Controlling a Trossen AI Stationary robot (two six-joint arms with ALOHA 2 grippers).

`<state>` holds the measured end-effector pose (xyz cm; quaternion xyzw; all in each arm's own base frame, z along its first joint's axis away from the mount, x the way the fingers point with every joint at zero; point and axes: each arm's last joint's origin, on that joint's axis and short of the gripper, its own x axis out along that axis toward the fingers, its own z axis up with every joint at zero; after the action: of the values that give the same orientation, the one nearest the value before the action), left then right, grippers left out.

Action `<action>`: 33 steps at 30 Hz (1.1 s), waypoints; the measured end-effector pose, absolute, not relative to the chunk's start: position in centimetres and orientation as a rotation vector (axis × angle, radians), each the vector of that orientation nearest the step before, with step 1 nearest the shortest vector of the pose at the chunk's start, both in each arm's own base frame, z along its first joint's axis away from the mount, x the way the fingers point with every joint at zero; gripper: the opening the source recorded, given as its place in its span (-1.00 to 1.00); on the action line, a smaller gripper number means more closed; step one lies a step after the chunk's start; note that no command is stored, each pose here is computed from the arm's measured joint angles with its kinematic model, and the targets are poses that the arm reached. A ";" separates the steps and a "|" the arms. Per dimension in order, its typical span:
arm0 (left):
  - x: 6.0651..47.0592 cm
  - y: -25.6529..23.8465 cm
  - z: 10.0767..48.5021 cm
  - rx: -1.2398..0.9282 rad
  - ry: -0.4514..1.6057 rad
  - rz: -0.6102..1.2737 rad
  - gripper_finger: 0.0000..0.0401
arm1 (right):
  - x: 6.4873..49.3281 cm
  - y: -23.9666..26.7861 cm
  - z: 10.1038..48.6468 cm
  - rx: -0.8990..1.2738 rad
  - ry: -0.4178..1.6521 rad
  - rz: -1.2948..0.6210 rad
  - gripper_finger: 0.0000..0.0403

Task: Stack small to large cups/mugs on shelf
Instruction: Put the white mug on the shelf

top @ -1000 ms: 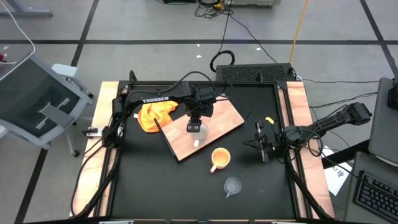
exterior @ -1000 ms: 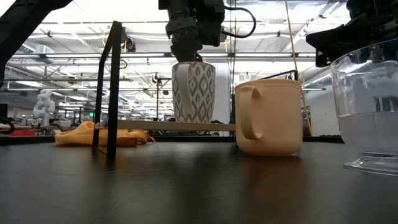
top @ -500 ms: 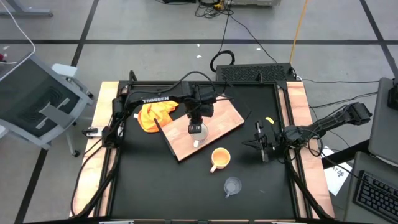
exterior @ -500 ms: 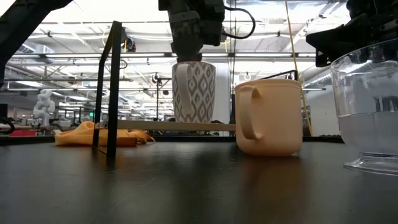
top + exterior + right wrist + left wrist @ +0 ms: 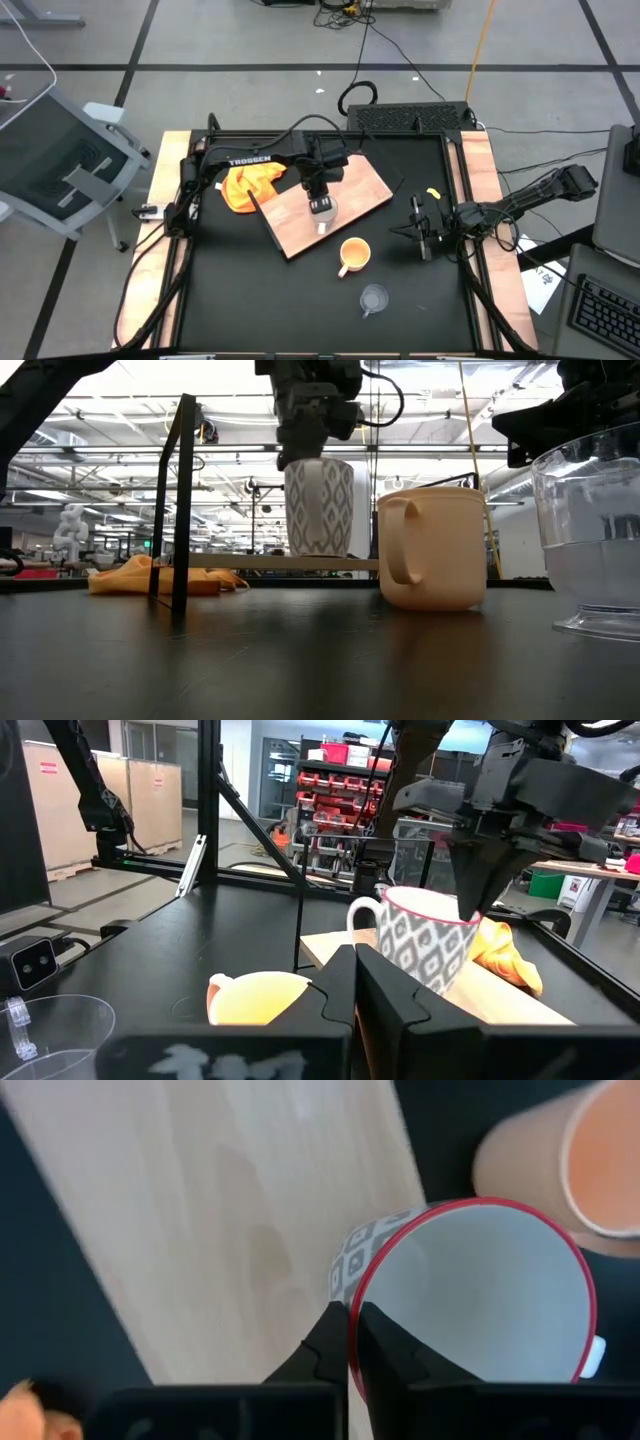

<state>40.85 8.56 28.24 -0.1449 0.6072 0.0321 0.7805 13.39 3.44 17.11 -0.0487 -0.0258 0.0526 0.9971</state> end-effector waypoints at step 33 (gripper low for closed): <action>39.7 6.1 28.3 -0.350 1.434 0.415 -0.96 | 13.4 3.4 16.9 -0.093 -0.027 0.107 -1.00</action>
<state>39.72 6.09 28.34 -0.1584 0.6490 0.1878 0.7201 13.40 3.44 16.88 -0.0465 -0.0136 0.0533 0.9974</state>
